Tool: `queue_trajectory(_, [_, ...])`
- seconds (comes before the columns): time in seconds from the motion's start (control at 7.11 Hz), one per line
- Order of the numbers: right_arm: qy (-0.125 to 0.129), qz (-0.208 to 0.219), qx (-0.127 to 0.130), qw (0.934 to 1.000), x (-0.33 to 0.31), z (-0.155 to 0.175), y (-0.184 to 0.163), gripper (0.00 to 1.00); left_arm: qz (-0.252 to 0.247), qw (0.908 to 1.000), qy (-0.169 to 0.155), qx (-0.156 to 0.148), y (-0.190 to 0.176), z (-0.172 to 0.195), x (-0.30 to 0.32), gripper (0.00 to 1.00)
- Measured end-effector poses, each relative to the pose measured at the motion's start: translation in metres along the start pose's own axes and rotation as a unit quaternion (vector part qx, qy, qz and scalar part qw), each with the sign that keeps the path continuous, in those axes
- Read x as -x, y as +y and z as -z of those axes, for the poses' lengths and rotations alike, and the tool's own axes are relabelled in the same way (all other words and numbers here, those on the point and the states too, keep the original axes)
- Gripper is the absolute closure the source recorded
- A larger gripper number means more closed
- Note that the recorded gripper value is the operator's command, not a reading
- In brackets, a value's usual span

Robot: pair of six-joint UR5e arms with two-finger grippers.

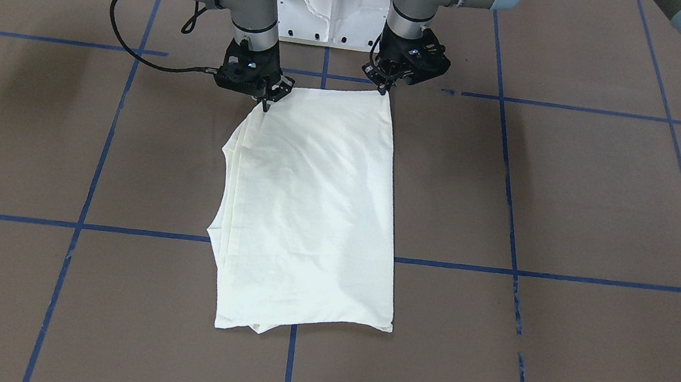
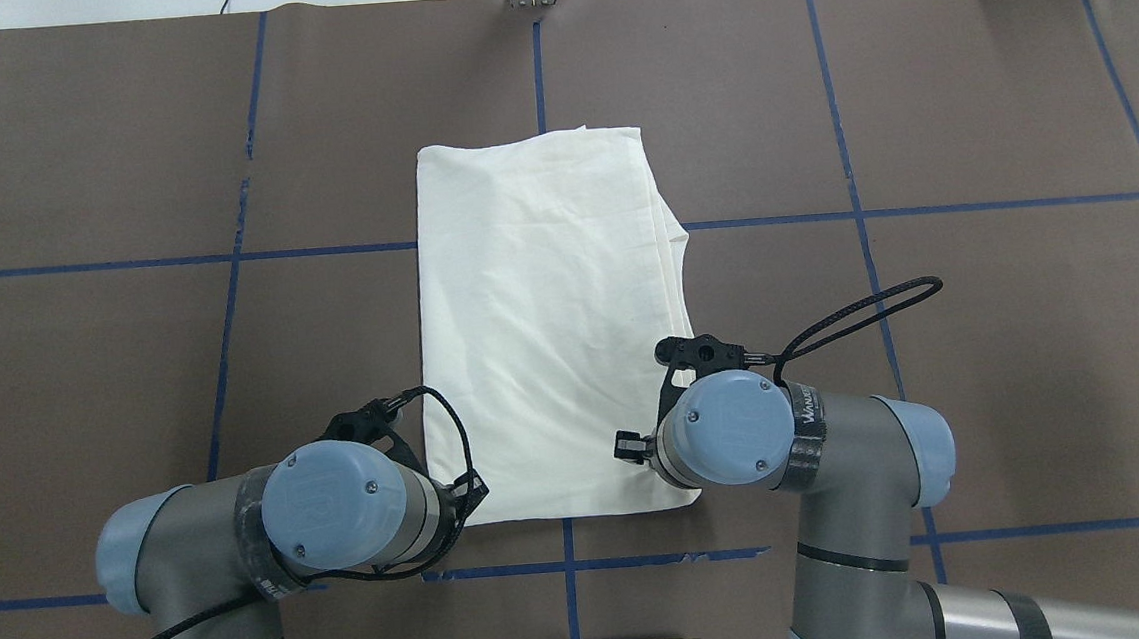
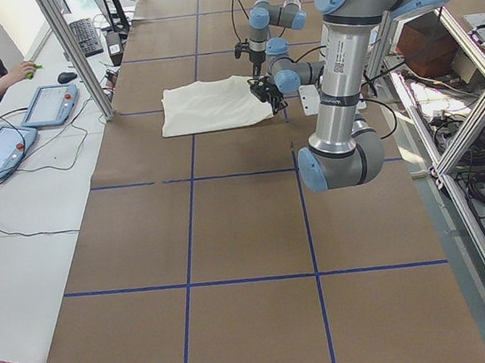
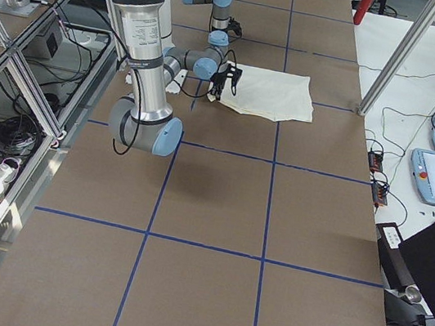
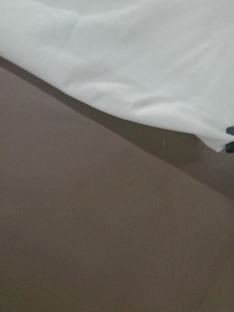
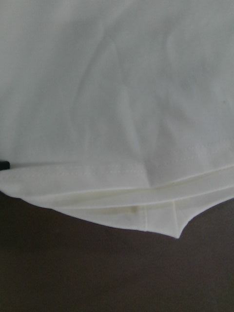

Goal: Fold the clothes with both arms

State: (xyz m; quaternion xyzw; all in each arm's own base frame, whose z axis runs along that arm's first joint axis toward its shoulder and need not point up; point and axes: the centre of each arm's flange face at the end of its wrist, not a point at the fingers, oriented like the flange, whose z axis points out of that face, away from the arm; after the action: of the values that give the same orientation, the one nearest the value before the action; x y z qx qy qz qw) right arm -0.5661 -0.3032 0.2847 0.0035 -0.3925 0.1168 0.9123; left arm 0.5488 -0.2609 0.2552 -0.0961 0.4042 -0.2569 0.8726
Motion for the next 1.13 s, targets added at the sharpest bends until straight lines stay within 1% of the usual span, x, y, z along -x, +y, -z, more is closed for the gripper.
queue_trajectory(0.28, [-0.007, -0.003, 0.005, 1.0, 0.003, 0.008, -0.003, 1.0, 0.0, 1.0, 0.001, 0.0, 0.0, 0.001, 0.0, 1.0])
queue_trajectory(0.42, [-0.015, -0.003, 0.007, 0.9999, 0.002, 0.016, -0.003, 1.0, -0.005, 1.0, 0.005, 0.005, 0.007, 0.007, 0.002, 1.0])
queue_trajectory(0.56, [-0.023, -0.003, 0.017, 0.9996, 0.0, 0.026, 0.0, 1.0, -0.014, 0.9998, 0.008, 0.015, 0.023, 0.017, 0.006, 1.0])
queue_trajectory(0.84, [-0.044, 0.003, 0.056, 0.9974, -0.006, 0.052, 0.012, 1.0, -0.039, 0.9984, -0.001, 0.041, 0.065, 0.047, 0.022, 1.0])
queue_trajectory(0.98, [-0.053, 0.008, 0.073, 0.9959, -0.012, 0.063, 0.022, 1.0, -0.048, 0.9975, -0.002, 0.051, 0.079, 0.059, 0.028, 1.0])
queue_trajectory(1.13, [-0.056, 0.013, 0.084, 0.9948, -0.02, 0.07, 0.03, 1.0, -0.052, 0.9971, 0.0, 0.056, 0.084, 0.067, 0.03, 1.0])
